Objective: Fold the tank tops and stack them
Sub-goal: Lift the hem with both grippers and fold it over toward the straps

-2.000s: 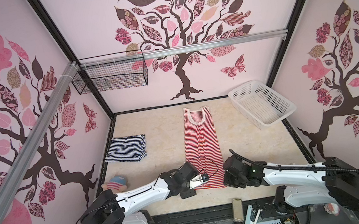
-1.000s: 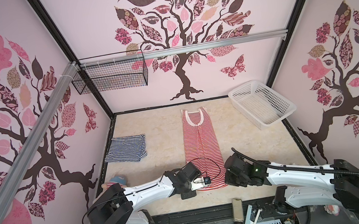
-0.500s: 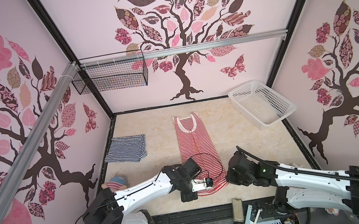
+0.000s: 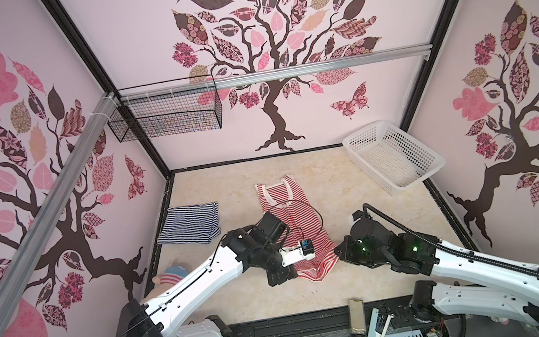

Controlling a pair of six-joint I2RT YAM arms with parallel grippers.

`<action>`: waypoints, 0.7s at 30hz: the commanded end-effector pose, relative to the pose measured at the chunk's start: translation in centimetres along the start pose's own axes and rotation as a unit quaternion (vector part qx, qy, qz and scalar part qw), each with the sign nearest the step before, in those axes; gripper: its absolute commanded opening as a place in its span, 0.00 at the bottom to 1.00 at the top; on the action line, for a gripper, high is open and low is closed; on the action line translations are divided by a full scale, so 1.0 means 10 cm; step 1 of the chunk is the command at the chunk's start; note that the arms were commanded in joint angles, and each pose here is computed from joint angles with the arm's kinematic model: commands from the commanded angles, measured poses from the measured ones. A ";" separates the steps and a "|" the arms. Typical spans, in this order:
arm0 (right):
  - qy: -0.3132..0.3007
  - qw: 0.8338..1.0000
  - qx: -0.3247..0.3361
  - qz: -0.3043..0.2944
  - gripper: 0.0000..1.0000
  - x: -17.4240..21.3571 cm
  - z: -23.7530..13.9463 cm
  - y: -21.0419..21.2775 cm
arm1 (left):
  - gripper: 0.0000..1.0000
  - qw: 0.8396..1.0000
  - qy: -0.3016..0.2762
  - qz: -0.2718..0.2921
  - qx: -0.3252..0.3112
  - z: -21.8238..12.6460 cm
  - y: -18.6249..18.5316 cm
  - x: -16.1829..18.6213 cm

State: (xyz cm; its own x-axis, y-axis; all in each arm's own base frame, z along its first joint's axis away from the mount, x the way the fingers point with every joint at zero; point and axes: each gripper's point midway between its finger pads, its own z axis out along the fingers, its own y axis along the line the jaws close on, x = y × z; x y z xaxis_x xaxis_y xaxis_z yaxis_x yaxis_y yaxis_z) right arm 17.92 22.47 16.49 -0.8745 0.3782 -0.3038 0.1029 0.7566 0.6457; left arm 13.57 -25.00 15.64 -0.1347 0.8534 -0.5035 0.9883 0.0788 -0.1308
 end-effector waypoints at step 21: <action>-0.009 1.000 0.017 -0.015 0.05 -1.76 1.08 0.36 | 0.00 0.965 -0.093 -0.126 -0.208 -0.31 2.21 -0.03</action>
State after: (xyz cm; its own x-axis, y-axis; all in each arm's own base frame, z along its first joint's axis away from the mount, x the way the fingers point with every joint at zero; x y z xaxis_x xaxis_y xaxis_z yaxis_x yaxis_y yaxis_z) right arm 36.30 23.03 16.37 -0.8563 0.4006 -0.3261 0.1509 0.7977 0.5839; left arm 31.95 -21.84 14.59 -0.3651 0.7144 -0.5970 0.8864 0.4628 0.0117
